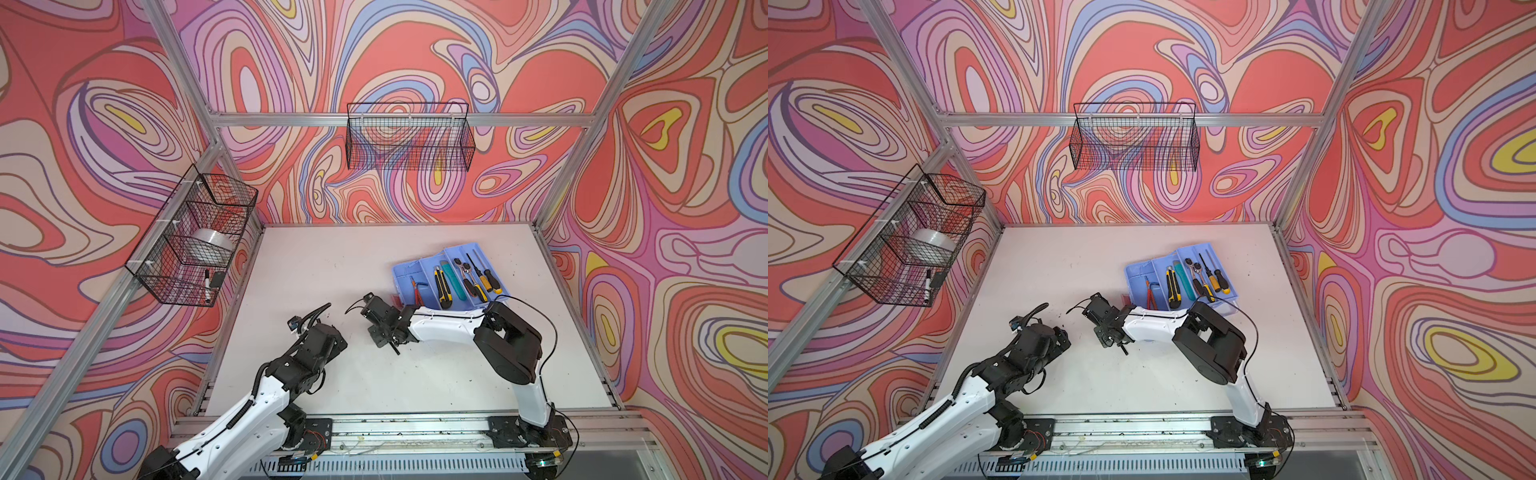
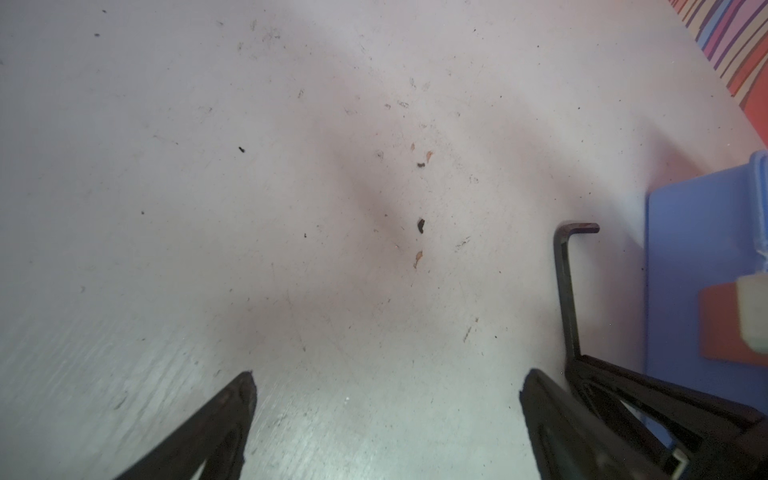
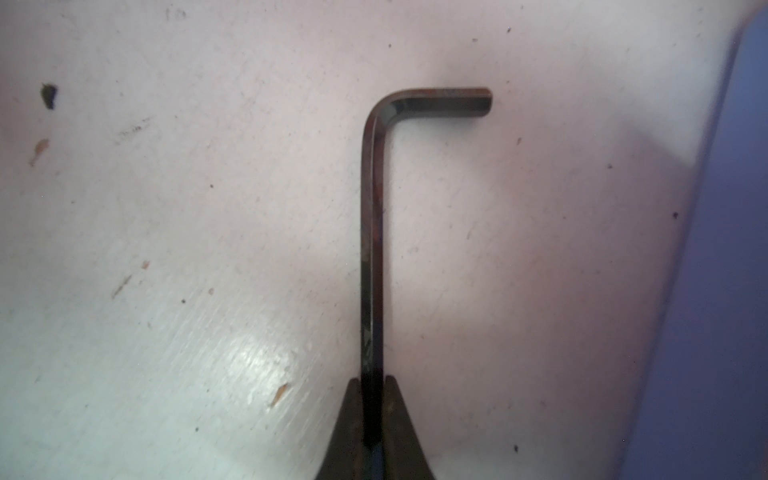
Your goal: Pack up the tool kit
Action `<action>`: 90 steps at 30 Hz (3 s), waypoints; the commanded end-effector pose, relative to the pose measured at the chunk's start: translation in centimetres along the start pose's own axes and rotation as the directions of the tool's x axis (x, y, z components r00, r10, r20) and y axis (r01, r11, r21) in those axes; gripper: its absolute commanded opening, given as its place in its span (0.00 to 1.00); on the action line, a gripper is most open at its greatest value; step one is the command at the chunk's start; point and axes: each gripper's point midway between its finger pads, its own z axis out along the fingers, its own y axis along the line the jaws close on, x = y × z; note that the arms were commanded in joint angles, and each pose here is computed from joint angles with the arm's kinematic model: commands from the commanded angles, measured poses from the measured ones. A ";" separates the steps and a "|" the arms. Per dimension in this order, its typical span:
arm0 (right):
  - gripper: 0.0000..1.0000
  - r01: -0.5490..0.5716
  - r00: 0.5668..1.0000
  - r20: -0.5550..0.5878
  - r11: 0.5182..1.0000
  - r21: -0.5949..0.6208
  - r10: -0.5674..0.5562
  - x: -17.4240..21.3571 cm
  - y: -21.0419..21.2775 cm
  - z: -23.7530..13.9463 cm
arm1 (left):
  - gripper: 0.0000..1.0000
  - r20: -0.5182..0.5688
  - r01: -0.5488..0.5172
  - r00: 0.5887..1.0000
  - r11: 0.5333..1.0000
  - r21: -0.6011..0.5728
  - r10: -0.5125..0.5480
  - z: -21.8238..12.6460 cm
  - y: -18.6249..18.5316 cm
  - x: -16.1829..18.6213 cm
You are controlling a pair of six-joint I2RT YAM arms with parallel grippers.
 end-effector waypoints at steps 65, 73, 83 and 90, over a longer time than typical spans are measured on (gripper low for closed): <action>0.06 -0.215 0.972 0.133 0.962 0.169 0.194 -2.7 -13.6 -4.2 | 1.00 -0.105 0.006 0.994 0.999 0.047 -0.001 1.7 -2.0 1.9; 0.42 -0.233 0.963 0.171 0.961 0.148 0.207 -3.3 -13.6 -6.2 | 1.00 -0.101 -0.003 0.995 0.998 0.059 0.009 1.6 -2.5 1.7; 0.58 -0.249 0.922 0.335 0.960 0.125 0.195 -5.1 -14.6 -13.4 | 1.00 -0.073 -0.117 0.990 0.989 0.093 0.124 0.7 -5.9 1.7; 0.70 -0.331 0.883 0.387 0.936 0.117 0.264 -3.3 -20.4 -16.0 | 1.00 -0.048 -0.196 0.977 0.962 0.191 0.209 -0.3 -10.7 2.2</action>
